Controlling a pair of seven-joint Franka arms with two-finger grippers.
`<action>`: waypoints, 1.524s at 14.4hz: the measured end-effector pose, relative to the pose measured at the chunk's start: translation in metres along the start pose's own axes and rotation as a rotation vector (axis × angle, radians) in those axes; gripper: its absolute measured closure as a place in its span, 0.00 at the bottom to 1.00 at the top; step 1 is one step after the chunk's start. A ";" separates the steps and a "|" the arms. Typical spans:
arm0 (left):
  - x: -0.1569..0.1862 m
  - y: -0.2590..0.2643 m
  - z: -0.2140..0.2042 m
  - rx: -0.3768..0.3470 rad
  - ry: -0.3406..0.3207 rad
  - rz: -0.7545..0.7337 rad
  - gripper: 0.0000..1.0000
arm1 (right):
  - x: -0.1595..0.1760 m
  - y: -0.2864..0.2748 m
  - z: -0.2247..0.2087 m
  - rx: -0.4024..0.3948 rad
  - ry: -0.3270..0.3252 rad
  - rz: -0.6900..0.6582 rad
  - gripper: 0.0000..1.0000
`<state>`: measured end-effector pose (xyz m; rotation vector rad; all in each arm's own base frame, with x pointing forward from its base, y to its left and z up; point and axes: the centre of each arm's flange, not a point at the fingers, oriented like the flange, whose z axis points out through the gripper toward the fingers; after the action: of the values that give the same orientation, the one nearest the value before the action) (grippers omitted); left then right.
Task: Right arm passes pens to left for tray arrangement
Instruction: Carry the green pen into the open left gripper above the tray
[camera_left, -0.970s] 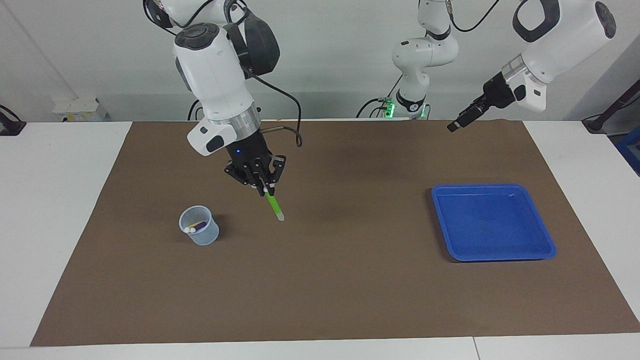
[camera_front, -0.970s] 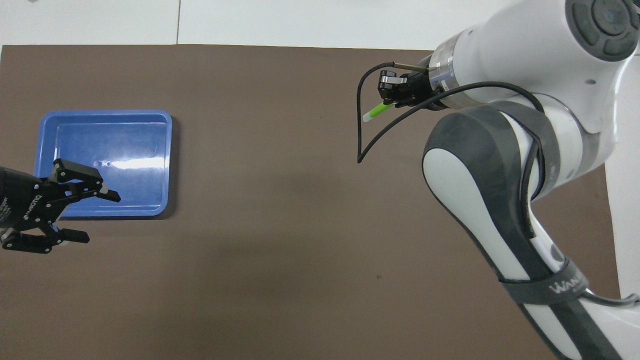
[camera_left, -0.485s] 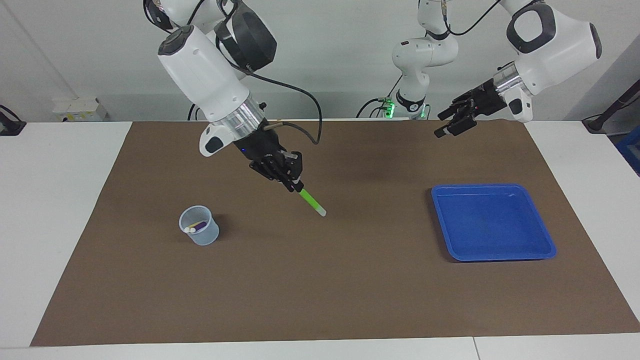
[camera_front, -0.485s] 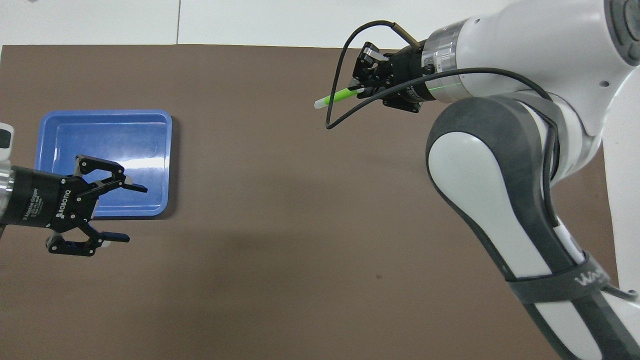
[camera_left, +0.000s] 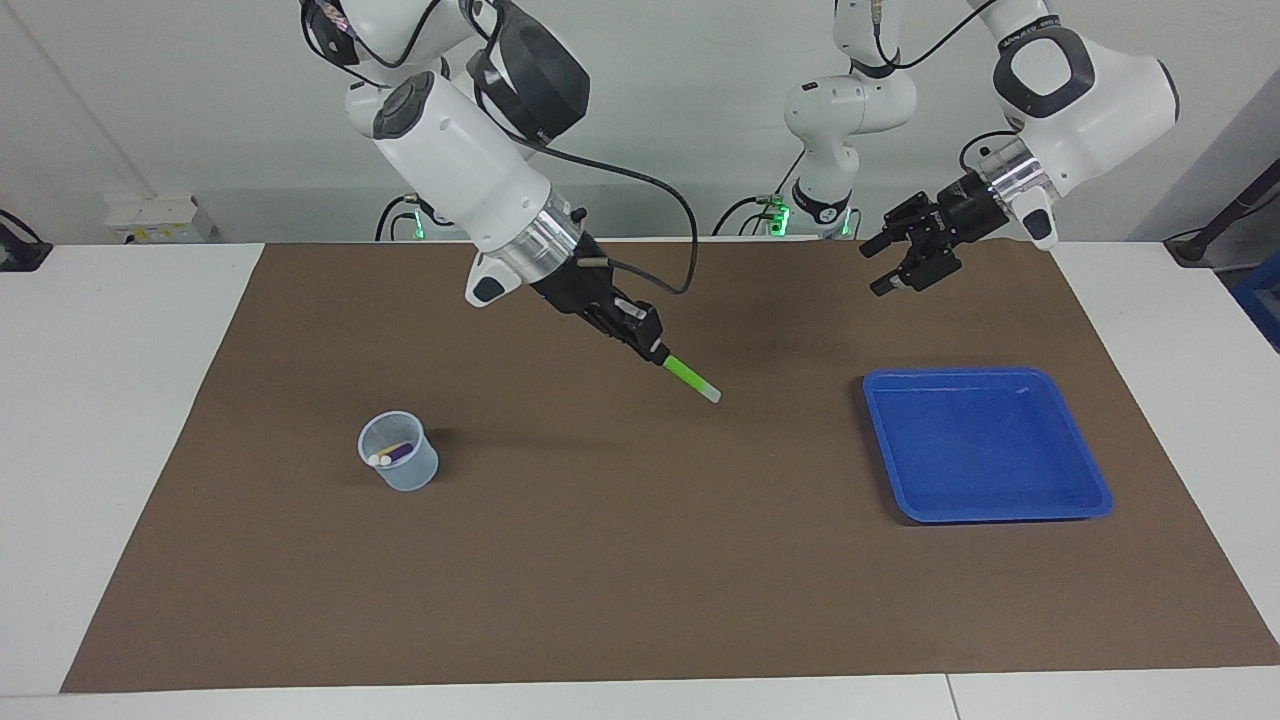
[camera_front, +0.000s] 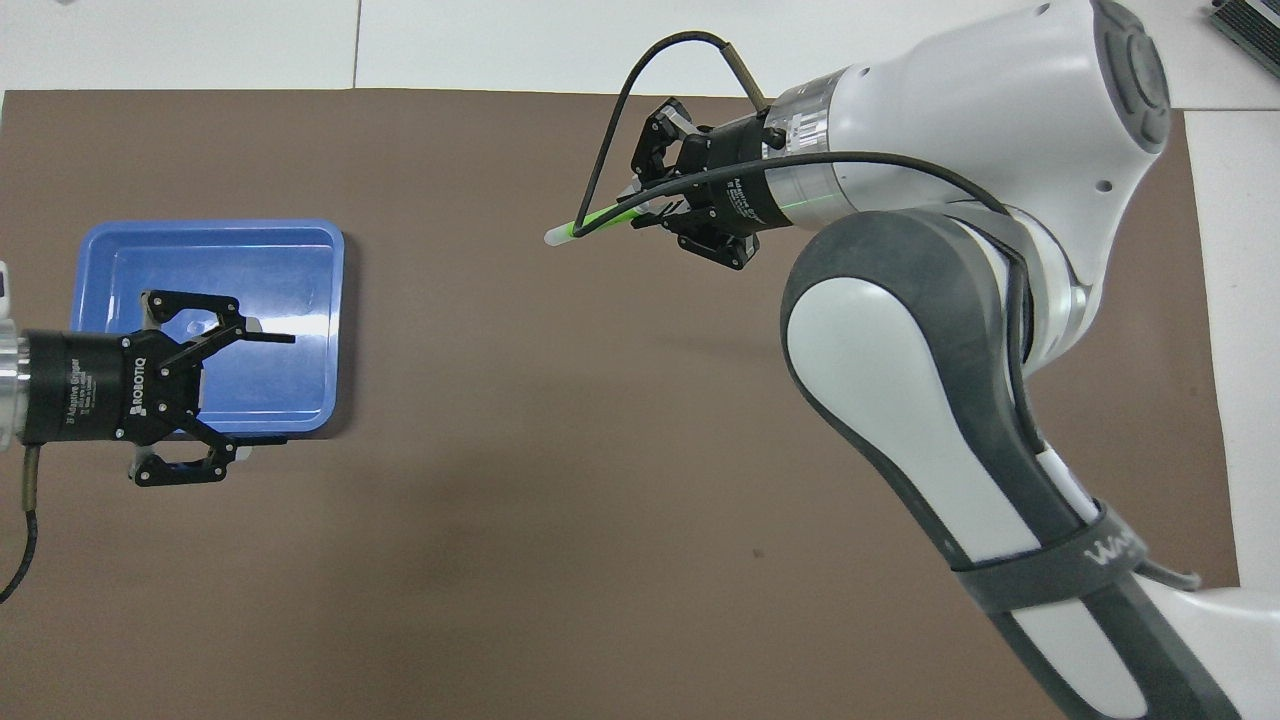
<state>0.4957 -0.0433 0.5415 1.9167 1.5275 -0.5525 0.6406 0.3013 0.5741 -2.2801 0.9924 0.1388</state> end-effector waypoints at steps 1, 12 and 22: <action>-0.003 0.004 0.001 -0.035 -0.006 -0.013 0.13 | -0.005 -0.003 0.006 0.013 -0.005 0.021 0.81; -0.041 0.038 0.053 -0.275 0.028 -0.118 0.15 | -0.034 -0.008 0.049 0.003 -0.033 0.260 0.81; -0.044 0.050 0.115 -0.323 0.020 -0.159 0.14 | -0.077 -0.012 0.081 -0.010 -0.063 0.285 0.81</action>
<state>0.5396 -0.1616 0.4980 1.5698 1.6779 -0.3293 0.6066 0.4040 0.5419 -2.1180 1.2802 0.3335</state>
